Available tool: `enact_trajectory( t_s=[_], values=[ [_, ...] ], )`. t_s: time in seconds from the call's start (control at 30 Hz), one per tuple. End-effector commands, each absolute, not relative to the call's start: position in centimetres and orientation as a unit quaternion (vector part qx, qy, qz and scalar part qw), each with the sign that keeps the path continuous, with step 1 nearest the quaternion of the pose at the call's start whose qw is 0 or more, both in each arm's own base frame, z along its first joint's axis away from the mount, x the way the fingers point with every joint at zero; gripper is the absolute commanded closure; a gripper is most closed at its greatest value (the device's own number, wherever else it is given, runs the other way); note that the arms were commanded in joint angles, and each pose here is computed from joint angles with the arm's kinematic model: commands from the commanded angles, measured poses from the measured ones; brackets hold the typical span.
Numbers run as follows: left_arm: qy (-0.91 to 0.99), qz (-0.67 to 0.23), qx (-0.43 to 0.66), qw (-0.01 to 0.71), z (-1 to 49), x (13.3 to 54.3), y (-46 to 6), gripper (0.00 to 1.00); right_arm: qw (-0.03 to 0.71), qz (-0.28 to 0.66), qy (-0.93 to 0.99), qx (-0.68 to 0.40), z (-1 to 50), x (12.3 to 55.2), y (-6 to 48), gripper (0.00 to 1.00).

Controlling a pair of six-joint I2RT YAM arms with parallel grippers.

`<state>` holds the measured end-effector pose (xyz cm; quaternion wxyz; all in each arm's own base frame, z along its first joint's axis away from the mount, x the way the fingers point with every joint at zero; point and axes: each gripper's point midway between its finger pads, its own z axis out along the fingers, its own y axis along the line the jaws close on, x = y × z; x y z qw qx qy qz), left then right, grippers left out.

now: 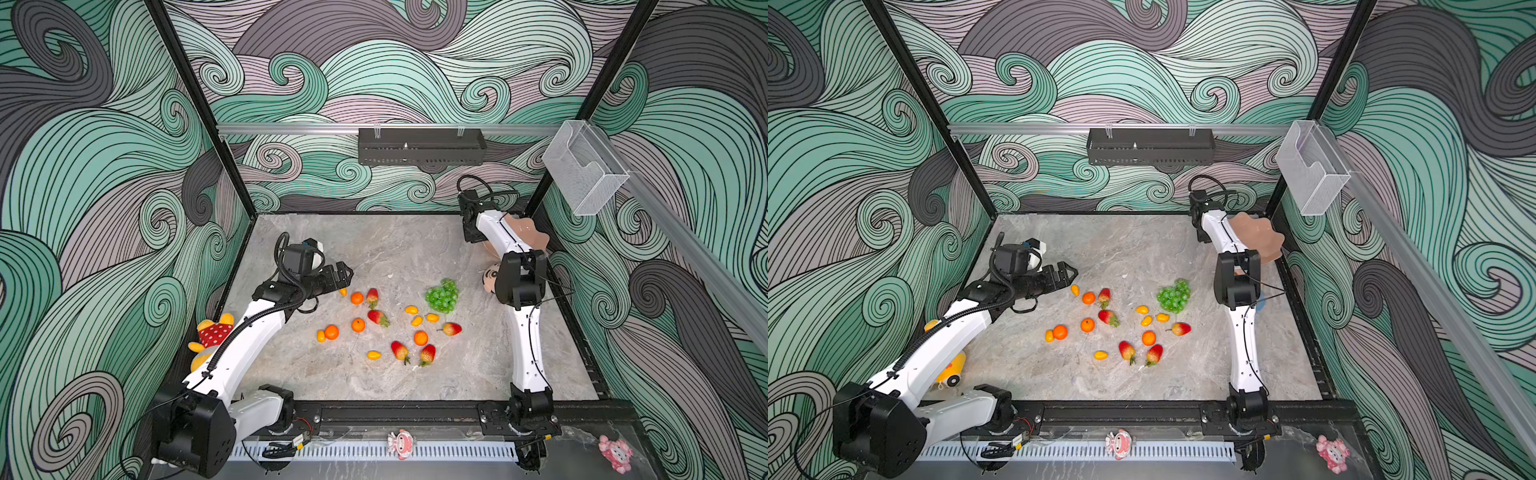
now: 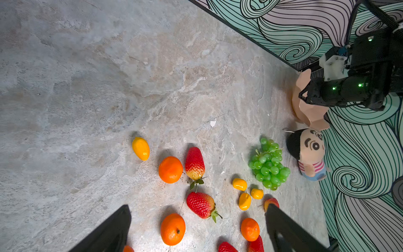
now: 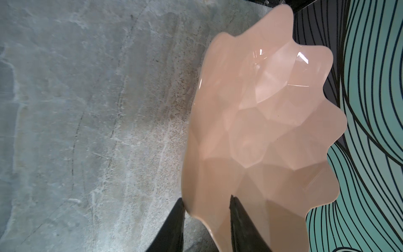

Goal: Arrange fruit in a fruit bowl
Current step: Move the fruit bowl to the top-center of the table.

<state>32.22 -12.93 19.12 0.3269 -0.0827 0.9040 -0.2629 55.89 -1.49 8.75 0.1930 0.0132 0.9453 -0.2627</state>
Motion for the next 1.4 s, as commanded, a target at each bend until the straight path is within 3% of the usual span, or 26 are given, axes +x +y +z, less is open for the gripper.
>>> enact_trajectory(
  t_s=[0.0, 0.17, 0.53, 0.9, 1.37],
  values=[
    [0.898, -0.270, -0.080, 0.338, 20.0, 32.6, -13.2, 0.01, 0.175, -0.272, 0.946, 0.013, 7.5, 55.3, -1.7, 0.73],
    [0.898, -0.281, -0.078, 0.330, 19.7, 32.9, -13.8, 0.01, 0.176, -0.261, 0.949, 0.012, 7.7, 55.4, -1.7, 0.85],
    [0.901, -0.280, -0.082, 0.322, 19.4, 32.7, -13.7, 0.02, 0.182, -0.264, 0.947, 0.010, 8.6, 55.4, -1.8, 0.99],
    [0.906, -0.254, -0.097, 0.324, 18.9, 32.3, -12.6, 0.01, 0.208, -0.263, 0.942, -0.015, 11.3, 55.6, 0.4, 1.00],
    [0.900, -0.191, -0.193, 0.341, 16.9, 30.9, -8.7, 0.01, 0.197, -0.230, 0.939, -0.165, 10.6, 52.9, 12.6, 1.00]
  ],
)
